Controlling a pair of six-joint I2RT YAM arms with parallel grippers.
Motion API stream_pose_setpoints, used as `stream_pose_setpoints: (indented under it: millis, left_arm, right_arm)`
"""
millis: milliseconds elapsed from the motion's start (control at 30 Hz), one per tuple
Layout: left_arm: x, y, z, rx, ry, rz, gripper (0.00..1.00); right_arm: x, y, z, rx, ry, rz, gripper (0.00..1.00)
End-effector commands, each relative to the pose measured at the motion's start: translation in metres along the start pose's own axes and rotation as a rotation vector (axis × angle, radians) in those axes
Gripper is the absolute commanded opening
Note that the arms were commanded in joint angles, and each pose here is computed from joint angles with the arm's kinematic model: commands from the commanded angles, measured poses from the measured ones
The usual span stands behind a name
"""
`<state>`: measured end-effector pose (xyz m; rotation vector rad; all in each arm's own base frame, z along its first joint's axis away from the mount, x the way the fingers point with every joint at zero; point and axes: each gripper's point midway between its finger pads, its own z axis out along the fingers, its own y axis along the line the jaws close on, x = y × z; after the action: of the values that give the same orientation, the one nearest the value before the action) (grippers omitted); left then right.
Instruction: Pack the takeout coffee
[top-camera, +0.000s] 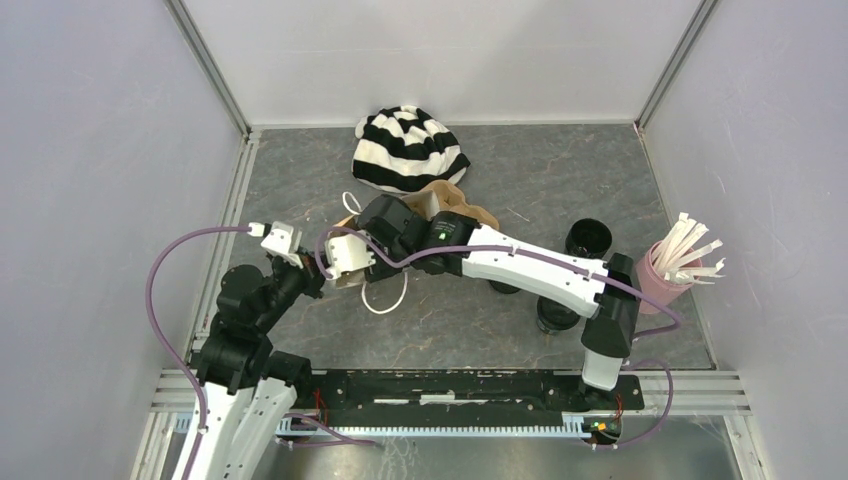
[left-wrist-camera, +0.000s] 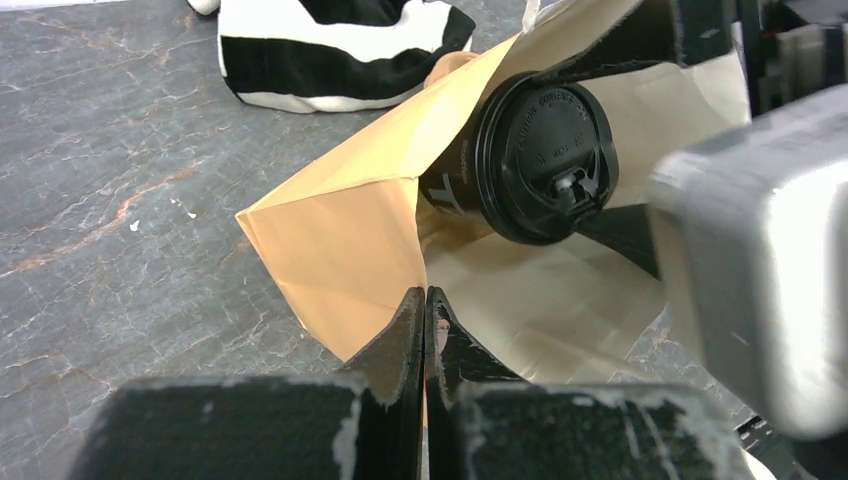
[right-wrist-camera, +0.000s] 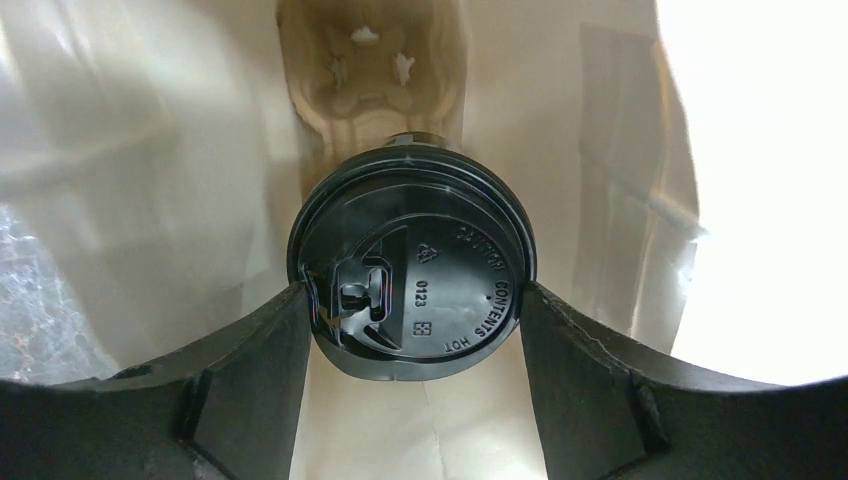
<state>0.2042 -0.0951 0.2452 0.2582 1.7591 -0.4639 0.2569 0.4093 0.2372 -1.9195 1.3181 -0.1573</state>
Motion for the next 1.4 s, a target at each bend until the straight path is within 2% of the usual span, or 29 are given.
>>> stream_pose_setpoints:
  millis: [0,233,500,833,1000,1200,1367]
  left_arm:
    - [-0.017,-0.006,-0.001,0.031,-0.040,0.061,0.02]
    - [-0.014,-0.006,0.001,0.030,-0.028,0.068,0.02]
    - [-0.012,-0.010,0.002,0.045,-0.010,0.061,0.02]
    - [-0.022,0.007,-0.003,-0.068,-0.012,0.046,0.02]
    - [-0.024,0.010,-0.007,-0.089,-0.016,0.055,0.02]
    - [-0.012,0.011,-0.006,-0.085,0.013,0.078,0.02]
    - [-0.010,0.009,-0.002,-0.072,0.026,0.082,0.02]
  right_arm:
    - [0.019,-0.012,-0.003,0.040,0.035,0.004,0.63]
    - [0.043,-0.014,0.007,0.037,0.095,-0.005,0.62]
    - [0.047,-0.008,0.030,0.000,0.092,-0.010,0.62]
    - [0.046,-0.002,0.059,-0.008,0.081,-0.004,0.61]
    - [0.035,0.004,0.065,-0.035,0.009,0.062,0.61]
    - [0.040,-0.004,0.053,0.000,0.018,0.120,0.59]
    - [0.027,-0.013,0.034,-0.011,-0.024,0.160,0.59]
